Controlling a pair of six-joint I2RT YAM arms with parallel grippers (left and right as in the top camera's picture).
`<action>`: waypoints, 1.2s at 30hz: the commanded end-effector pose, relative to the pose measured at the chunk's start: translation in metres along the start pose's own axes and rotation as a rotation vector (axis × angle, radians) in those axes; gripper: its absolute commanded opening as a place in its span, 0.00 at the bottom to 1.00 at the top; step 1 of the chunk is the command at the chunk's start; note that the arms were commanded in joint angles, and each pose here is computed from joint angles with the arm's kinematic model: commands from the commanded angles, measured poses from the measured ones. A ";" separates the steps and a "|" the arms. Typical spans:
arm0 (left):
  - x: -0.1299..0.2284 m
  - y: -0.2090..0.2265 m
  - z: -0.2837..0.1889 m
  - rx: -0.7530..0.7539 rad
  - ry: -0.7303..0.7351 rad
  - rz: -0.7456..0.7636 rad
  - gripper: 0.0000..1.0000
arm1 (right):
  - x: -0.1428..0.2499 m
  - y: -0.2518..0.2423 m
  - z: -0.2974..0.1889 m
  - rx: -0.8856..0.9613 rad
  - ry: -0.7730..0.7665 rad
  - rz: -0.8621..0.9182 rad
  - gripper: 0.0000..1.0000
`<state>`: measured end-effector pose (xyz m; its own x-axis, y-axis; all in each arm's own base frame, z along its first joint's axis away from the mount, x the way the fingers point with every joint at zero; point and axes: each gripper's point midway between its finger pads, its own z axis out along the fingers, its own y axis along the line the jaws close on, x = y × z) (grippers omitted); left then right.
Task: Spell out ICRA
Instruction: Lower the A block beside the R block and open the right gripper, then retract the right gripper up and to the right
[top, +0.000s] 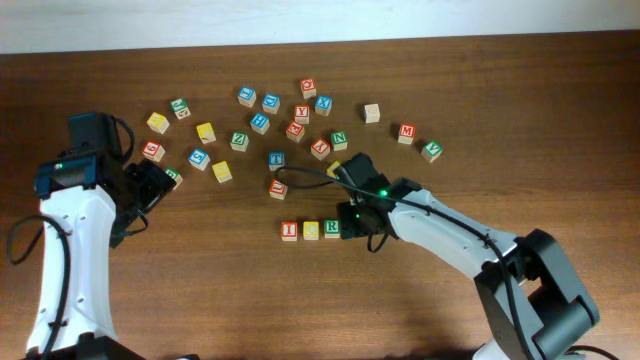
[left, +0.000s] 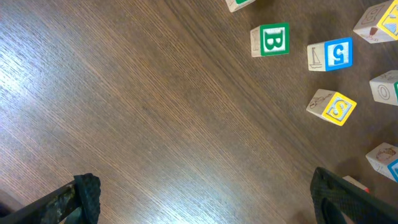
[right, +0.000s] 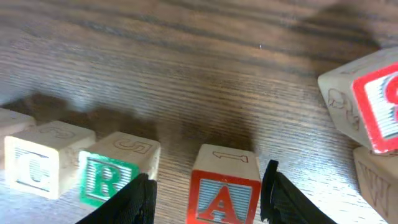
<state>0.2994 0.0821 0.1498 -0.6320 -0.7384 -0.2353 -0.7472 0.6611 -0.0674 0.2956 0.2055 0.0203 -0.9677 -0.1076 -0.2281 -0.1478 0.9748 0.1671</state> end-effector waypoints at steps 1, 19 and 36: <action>-0.001 0.001 -0.004 0.006 -0.011 0.004 0.99 | -0.014 0.009 -0.011 -0.004 -0.013 -0.013 0.48; -0.001 0.001 -0.004 0.006 -0.011 0.004 0.99 | -0.009 -0.133 -0.227 0.177 -0.065 0.395 0.98; 0.008 -0.021 -0.005 0.127 0.052 0.005 0.99 | 0.002 -0.152 -0.229 0.201 -0.023 0.450 0.98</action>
<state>0.3111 0.0811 0.1525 -0.6234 -0.7373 -0.2602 -0.7394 0.6641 -0.1105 0.2655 0.0153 0.2118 -0.9229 0.3402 -0.1803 0.3323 0.9403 0.0732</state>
